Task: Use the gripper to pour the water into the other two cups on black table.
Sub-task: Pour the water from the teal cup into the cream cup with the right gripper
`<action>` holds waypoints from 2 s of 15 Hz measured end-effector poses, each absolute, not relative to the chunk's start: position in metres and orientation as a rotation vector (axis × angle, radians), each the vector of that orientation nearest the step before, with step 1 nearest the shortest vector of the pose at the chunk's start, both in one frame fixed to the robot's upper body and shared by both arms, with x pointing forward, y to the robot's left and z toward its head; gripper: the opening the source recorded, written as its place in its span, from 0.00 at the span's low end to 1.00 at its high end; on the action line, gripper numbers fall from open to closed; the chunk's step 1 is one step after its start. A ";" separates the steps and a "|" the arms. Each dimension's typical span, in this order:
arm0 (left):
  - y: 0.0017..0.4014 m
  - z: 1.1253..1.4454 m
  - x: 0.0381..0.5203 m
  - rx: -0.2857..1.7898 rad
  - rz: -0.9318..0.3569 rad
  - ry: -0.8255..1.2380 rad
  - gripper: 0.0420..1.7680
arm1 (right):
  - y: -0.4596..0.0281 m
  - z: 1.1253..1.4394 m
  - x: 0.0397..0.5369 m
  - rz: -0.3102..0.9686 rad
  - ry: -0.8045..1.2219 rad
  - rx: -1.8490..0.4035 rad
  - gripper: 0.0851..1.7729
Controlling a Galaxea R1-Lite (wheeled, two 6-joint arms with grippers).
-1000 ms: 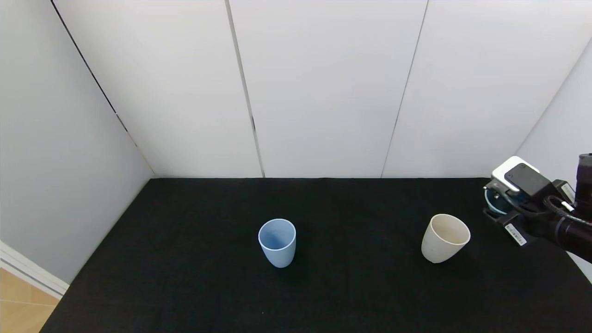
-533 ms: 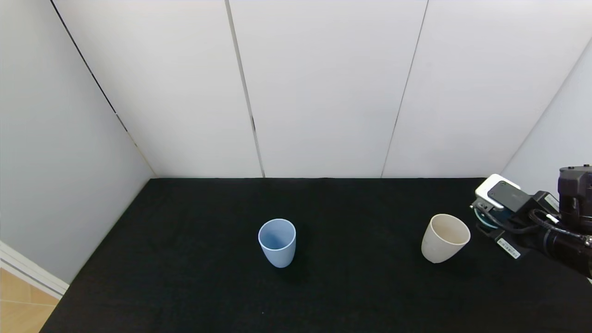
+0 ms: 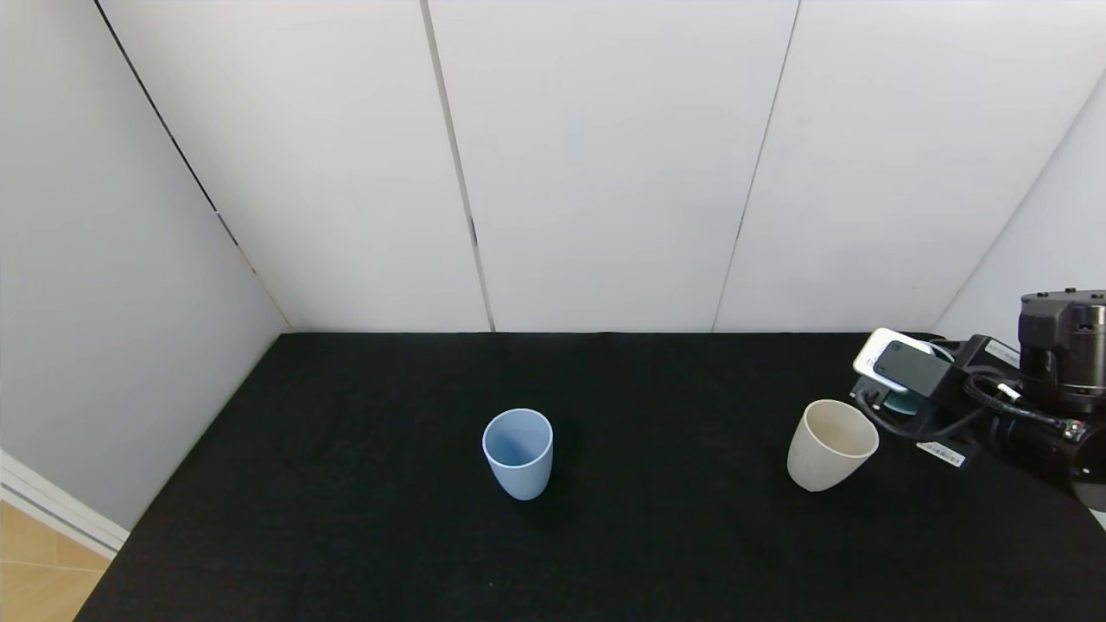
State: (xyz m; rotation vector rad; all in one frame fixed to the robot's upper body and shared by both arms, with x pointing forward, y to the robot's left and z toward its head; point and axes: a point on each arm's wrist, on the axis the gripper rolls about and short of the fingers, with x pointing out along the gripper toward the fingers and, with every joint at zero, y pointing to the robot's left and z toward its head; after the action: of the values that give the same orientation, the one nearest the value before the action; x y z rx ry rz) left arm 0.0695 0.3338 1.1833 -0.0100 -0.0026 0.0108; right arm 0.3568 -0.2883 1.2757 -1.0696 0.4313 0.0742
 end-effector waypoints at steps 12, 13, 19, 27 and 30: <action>0.334 1.183 0.069 -0.010 0.011 -0.002 0.97 | -0.290 1.273 0.377 0.034 0.501 -1.340 0.67; 0.334 1.183 0.069 -0.010 0.011 -0.003 0.97 | -0.290 1.273 0.379 0.038 0.502 -1.361 0.67; 0.334 1.183 0.069 -0.010 0.011 -0.003 0.97 | -0.290 1.274 0.384 0.029 0.524 -1.465 0.67; 0.334 1.183 0.069 -0.010 0.011 -0.003 0.97 | -0.291 1.280 0.386 0.001 0.535 -1.536 0.67; 0.334 1.183 0.069 -0.010 0.010 -0.003 0.97 | -0.291 1.282 0.385 0.004 0.531 -1.560 0.67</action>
State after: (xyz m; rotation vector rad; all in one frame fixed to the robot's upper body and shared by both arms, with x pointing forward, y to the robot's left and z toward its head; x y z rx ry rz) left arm 0.0695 0.3337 1.1833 -0.0104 -0.0026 0.0104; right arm 0.3853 -0.2909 1.2819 -1.5599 0.5309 0.0040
